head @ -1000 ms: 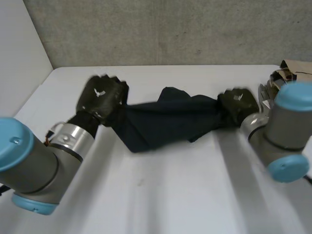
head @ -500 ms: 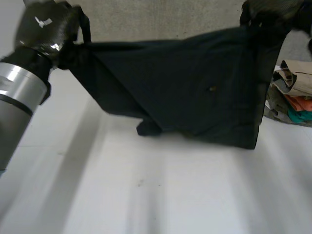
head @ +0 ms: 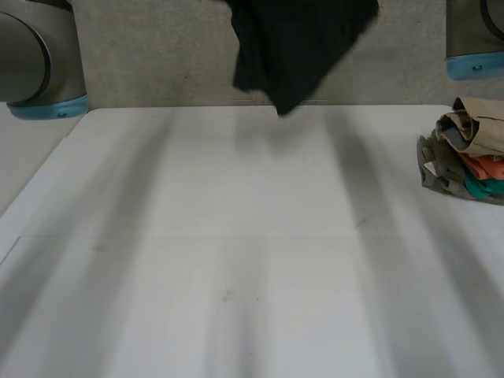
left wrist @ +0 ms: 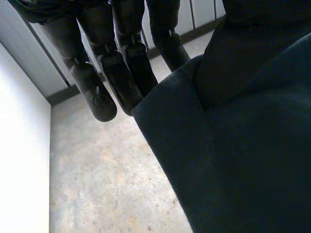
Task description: Fold the laundry.
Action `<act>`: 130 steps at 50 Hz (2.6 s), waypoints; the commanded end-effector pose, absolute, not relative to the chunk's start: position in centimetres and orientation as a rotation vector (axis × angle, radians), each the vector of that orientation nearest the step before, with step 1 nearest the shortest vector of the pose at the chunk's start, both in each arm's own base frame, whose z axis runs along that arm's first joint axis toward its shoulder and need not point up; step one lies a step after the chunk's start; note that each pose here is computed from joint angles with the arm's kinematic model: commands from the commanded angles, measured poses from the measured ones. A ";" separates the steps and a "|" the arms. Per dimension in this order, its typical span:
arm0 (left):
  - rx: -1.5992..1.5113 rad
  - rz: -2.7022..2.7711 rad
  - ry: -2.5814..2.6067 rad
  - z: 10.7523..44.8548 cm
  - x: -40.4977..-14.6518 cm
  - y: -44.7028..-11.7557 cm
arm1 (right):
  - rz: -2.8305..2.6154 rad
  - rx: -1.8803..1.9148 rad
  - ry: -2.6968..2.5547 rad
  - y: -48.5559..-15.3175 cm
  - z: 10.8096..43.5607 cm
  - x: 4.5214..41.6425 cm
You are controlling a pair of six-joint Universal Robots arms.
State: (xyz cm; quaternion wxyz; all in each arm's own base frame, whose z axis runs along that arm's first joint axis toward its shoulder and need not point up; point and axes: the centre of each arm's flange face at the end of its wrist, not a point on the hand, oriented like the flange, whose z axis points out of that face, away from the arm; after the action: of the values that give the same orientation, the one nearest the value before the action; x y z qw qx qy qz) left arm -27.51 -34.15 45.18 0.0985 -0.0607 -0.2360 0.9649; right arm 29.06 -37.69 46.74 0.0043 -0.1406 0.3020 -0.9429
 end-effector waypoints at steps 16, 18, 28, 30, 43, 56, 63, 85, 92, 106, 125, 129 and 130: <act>-0.739 2.213 -1.816 19.4 -26.5 -26.8 | -1.713 -1.264 2.280 -36.0 18.4 28.9; -0.839 2.142 -1.912 17.8 -26.1 -25.1 | -1.643 -1.308 2.319 -35.2 17.5 28.6; -1.140 1.865 -2.136 18.8 -24.3 -18.0 | -1.386 -1.455 2.404 -27.9 19.9 25.9; -1.165 1.813 -2.164 19.2 -23.9 -16.9 | -1.300 -1.507 2.415 -26.1 20.1 25.4; -1.473 1.320 -2.246 19.5 -22.4 -9.2 | -1.028 -1.902 2.384 -17.6 19.9 20.5; -1.173 2.165 -1.810 22.6 -26.8 -21.5 | -1.436 -1.571 2.397 -20.0 17.4 21.2; -1.165 2.111 -1.809 18.8 -30.3 -28.2 | -1.495 -1.505 2.361 -19.8 16.1 21.3; -1.228 1.909 -1.842 9.5 -34.6 -37.2 | -1.563 -1.433 2.337 -20.4 15.3 21.6; -1.218 1.955 -1.848 9.0 -35.1 -37.5 | -1.557 -1.433 2.343 -20.2 15.2 21.5; -1.268 2.147 -2.210 10.8 -32.3 -35.4 | -1.553 -1.404 2.319 -19.7 15.4 22.1; -1.242 2.170 -2.302 15.4 -30.6 -34.4 | -1.602 -1.373 2.316 -19.7 16.3 21.9; -1.117 2.124 -2.310 18.8 -29.5 -32.1 | -1.610 -1.357 2.318 -19.8 16.3 21.9; -1.052 2.101 -2.312 20.0 -28.9 -30.9 | -1.615 -1.349 2.318 -19.9 16.2 21.8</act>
State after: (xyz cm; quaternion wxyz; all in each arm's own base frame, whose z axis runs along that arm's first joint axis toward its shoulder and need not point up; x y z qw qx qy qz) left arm -30.58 -34.13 15.40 -0.1214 -0.3628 -0.6754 0.6305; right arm 21.94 -19.68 16.23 0.0046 -0.4384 0.7399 -0.5103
